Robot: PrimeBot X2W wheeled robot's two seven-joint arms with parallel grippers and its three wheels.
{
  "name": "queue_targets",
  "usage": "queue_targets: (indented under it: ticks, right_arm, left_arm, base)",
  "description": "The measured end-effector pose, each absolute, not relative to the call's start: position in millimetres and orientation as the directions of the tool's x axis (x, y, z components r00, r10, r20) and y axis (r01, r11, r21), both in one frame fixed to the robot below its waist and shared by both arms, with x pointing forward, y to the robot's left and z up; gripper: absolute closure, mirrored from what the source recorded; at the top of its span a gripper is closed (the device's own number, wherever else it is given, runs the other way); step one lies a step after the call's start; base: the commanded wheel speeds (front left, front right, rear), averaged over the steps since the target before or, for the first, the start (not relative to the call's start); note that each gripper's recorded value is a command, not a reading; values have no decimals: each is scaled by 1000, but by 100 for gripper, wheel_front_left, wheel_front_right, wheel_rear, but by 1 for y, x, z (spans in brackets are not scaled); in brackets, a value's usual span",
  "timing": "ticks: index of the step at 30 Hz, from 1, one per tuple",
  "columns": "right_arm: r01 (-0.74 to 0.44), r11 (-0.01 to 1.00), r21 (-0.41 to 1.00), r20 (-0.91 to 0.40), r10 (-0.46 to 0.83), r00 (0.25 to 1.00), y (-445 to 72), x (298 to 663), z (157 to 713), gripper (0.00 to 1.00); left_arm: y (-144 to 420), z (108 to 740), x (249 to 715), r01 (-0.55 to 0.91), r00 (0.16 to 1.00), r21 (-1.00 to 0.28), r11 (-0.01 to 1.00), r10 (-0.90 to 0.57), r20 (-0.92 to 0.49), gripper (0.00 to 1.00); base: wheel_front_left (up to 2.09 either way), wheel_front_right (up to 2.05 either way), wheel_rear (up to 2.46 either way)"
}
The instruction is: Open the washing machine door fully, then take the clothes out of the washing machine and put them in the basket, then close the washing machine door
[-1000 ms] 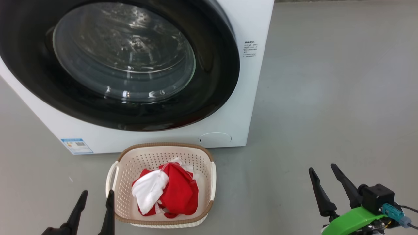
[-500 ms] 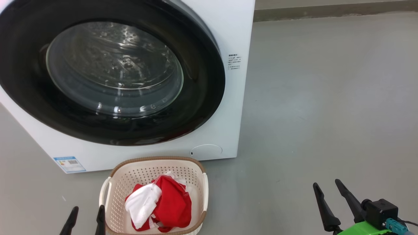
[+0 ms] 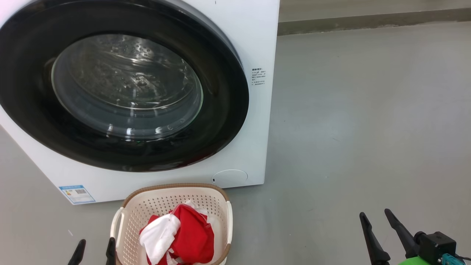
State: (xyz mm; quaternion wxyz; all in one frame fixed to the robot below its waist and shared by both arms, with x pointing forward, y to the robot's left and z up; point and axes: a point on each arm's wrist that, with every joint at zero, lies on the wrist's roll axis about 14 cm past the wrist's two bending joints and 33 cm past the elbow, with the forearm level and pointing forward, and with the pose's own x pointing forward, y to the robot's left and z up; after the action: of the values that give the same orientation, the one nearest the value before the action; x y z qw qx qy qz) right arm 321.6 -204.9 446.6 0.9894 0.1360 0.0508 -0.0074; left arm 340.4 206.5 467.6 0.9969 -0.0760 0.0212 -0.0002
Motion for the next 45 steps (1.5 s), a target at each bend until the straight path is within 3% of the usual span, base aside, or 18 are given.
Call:
queue_targets:
  ticks: [25, 26, 35, 45]
  right_arm:
    - [36, 962, 272, -91, -12, 996, -207, 322, 450, 0]
    - [37, 961, 273, -95, -11, 995, -207, 321, 449, 100]
    - [75, 946, 314, -226, -2, 974, -191, 301, 408, 100]
    - [116, 916, 384, -253, -16, 967, -192, 299, 403, 100]
  left_arm:
    - [205, 459, 334, -5, 998, -173, 985, -7, -68, 0]
    - [205, 457, 334, -7, 997, -175, 985, -6, -75, 100]
    - [190, 422, 321, -35, 983, -229, 973, -8, -186, 100]
    - [192, 418, 319, -77, 977, -312, 947, 10, -211, 100]
  base:
    - [0, 0, 0]
    - [0, 0, 0]
    - [0, 0, 0]
    - [0, 0, 0]
